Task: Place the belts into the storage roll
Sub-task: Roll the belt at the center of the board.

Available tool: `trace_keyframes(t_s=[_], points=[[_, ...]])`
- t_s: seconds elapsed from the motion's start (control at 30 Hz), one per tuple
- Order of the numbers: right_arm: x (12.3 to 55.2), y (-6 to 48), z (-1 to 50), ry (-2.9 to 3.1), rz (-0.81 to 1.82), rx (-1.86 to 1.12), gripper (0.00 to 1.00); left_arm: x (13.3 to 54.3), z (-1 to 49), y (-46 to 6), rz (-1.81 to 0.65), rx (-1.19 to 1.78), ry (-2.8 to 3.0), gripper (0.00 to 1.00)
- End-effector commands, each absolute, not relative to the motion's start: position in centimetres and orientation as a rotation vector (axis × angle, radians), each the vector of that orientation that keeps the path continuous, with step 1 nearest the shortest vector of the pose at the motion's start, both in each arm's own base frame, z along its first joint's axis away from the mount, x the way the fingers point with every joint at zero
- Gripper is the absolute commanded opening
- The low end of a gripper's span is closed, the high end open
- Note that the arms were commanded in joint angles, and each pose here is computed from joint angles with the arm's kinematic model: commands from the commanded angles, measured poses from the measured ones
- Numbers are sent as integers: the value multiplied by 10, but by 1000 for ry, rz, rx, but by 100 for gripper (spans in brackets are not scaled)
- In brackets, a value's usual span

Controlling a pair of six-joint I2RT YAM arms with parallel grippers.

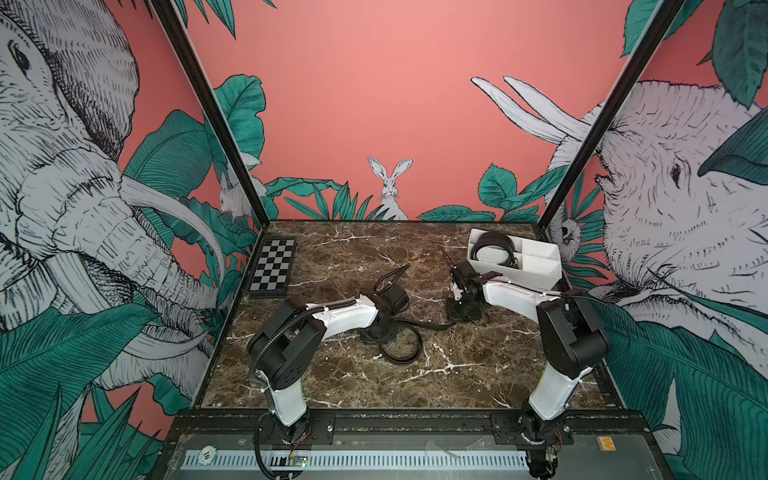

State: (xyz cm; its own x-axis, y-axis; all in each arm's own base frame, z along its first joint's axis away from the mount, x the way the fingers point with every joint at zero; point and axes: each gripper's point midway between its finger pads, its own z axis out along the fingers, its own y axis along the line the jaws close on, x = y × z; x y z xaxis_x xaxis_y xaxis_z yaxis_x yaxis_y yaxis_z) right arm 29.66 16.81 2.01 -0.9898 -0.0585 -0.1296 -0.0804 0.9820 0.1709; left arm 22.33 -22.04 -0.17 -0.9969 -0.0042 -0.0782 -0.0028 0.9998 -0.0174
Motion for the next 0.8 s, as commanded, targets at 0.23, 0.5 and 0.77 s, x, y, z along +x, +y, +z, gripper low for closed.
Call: trace_keyframes(t_s=[0.23, 0.5, 0.77], points=[[180, 186, 7, 3267, 239, -194, 33, 174, -121, -135, 515, -116, 3204, 0], [187, 185, 68, 3166, 171, -343, 70, 181, -123, -141, 463, -168, 3172, 0], [256, 207, 92, 3046, 211, -501, 74, 209, -116, -159, 397, -183, 3132, 0]])
